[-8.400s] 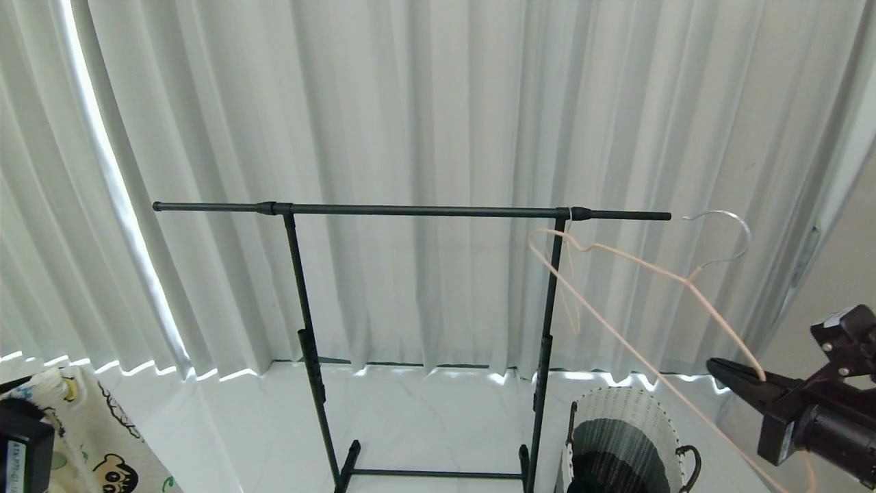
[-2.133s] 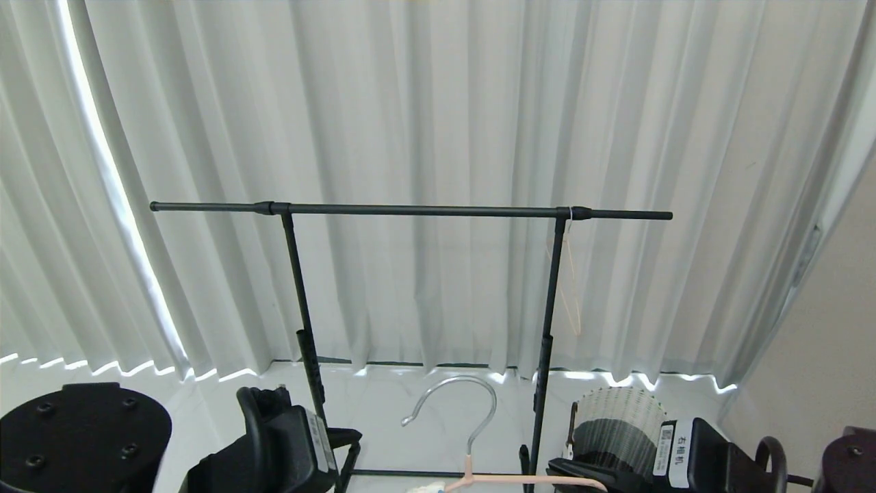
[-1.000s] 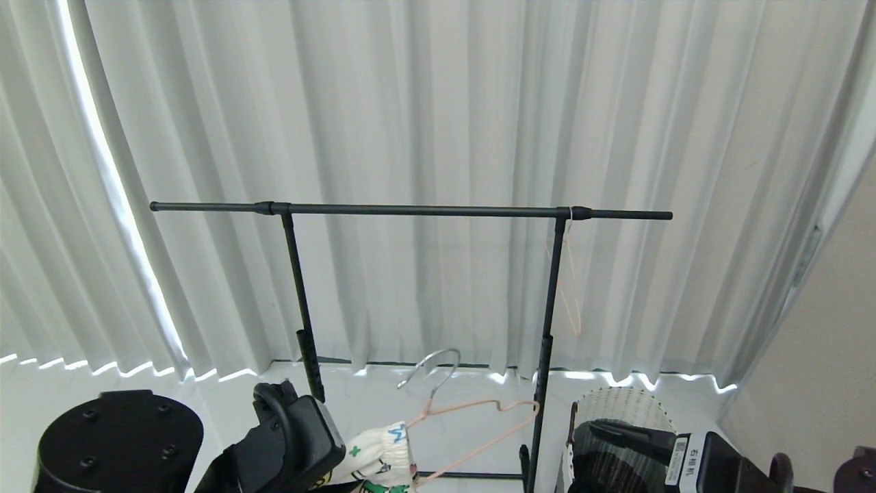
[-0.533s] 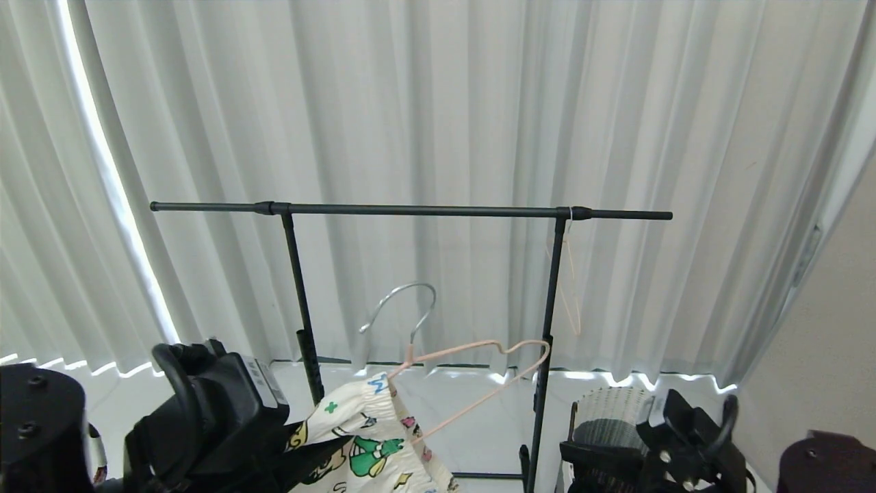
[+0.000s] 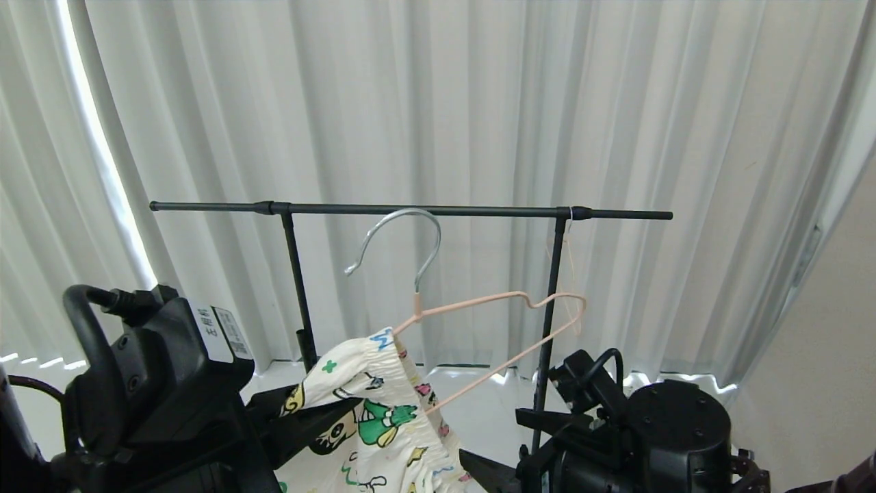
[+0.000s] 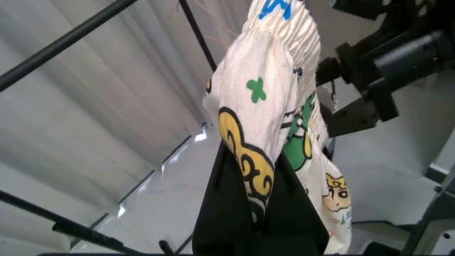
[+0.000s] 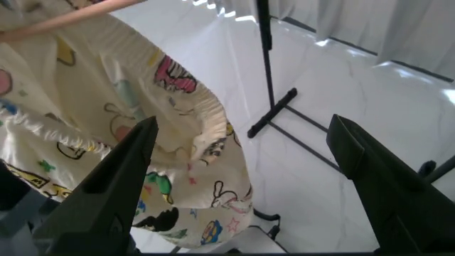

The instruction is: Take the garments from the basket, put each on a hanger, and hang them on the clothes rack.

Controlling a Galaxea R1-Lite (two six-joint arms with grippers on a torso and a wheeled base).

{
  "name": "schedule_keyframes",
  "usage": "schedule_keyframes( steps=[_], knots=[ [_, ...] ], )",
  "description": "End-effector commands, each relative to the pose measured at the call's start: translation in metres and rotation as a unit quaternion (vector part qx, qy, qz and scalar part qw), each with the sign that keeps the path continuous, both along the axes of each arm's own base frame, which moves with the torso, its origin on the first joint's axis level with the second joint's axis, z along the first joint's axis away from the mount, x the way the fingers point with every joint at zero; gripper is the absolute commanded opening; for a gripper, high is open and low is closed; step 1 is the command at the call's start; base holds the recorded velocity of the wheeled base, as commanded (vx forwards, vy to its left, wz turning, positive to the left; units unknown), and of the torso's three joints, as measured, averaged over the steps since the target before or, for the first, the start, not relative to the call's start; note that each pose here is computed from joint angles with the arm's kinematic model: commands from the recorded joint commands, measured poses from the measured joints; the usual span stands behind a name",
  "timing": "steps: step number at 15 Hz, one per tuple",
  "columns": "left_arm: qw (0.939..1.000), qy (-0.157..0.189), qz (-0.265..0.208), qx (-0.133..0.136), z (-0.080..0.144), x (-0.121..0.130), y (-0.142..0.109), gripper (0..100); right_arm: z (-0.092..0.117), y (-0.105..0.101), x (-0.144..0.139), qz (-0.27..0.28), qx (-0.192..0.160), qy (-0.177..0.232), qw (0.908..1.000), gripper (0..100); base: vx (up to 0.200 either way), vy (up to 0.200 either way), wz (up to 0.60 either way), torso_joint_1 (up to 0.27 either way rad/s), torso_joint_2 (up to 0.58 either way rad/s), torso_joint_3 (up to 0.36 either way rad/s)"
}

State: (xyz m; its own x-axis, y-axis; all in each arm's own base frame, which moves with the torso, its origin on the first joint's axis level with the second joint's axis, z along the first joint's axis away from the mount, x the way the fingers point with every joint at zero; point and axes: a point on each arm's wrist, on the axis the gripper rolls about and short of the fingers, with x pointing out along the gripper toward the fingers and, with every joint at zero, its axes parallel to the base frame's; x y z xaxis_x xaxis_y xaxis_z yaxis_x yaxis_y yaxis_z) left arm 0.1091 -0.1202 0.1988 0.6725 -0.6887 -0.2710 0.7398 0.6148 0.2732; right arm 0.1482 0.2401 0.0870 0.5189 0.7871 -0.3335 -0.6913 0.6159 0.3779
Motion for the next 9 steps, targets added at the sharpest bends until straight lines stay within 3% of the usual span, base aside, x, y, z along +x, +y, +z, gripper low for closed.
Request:
schedule_keyframes(
  steps=[1, 6, 9],
  knots=[
    [1.0000, 0.002, -0.005, 0.000, -0.001, 0.000, -0.001, 0, -0.008, 0.004, -0.001, 0.005, -0.011, 0.007, 0.9999, 100, 0.000, 0.000, 0.00, 0.000, 0.00, 0.000],
    [1.0000, 0.003, -0.008, 0.000, 0.000, 0.001, -0.002, 0, -0.014, 0.009, -0.009, 0.020, -0.025, 0.007, 0.9995, 100, 0.000, 0.000, 0.00, 0.000, 0.00, 0.000],
    [1.0000, 0.002, -0.007, -0.001, 0.000, 0.001, -0.002, 0, -0.043, 0.004, -0.009, -0.027, -0.104, -0.003, 0.9942, 100, 0.000, 0.000, 0.00, 0.000, 0.00, 0.000]
  ],
)
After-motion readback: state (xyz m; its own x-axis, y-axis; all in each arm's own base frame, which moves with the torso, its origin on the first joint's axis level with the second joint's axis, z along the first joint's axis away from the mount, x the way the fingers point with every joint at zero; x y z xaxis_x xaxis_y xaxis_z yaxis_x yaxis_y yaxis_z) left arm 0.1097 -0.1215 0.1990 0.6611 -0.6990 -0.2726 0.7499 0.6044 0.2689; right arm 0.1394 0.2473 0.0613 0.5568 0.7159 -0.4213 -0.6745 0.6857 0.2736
